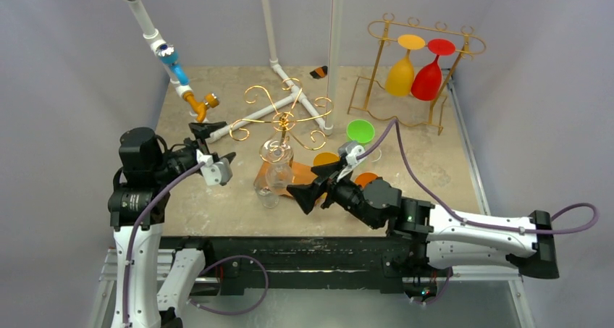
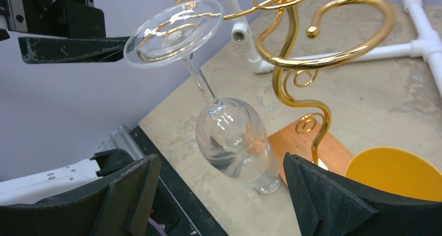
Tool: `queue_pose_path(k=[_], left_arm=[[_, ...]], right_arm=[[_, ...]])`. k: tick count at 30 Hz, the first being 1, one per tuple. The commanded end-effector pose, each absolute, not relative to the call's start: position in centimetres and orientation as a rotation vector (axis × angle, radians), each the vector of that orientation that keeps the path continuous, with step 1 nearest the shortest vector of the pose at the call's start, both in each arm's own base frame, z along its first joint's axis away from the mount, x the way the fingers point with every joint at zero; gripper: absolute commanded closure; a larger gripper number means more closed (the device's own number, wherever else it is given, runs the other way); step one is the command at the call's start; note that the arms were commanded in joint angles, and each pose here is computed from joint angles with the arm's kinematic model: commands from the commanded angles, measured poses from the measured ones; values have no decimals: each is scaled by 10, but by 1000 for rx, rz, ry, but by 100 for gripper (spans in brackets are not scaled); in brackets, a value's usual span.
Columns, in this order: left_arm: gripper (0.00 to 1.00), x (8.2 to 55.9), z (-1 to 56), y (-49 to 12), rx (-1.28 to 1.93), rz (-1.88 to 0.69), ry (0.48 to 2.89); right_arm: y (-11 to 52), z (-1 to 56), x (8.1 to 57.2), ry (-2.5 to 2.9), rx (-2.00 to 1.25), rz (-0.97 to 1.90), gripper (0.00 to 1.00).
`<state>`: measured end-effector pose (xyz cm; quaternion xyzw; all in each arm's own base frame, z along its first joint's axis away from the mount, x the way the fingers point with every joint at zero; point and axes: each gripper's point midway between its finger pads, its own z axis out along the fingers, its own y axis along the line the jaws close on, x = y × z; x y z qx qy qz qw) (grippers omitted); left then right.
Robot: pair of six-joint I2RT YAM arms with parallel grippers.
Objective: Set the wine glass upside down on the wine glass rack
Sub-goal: Turn the wine glass upside down at the wine rack.
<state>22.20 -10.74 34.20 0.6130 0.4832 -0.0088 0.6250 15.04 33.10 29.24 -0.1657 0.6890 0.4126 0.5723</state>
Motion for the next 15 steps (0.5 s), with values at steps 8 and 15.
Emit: queue_pose_path(k=[8, 15], left_arm=[[10, 207, 375, -101, 1292, -11, 1172], [8, 199, 392, -102, 1177, -86, 1244]], right_arm=[[229, 295, 156, 1948, -82, 681, 10], [193, 282, 152, 2047, 16, 573, 11]])
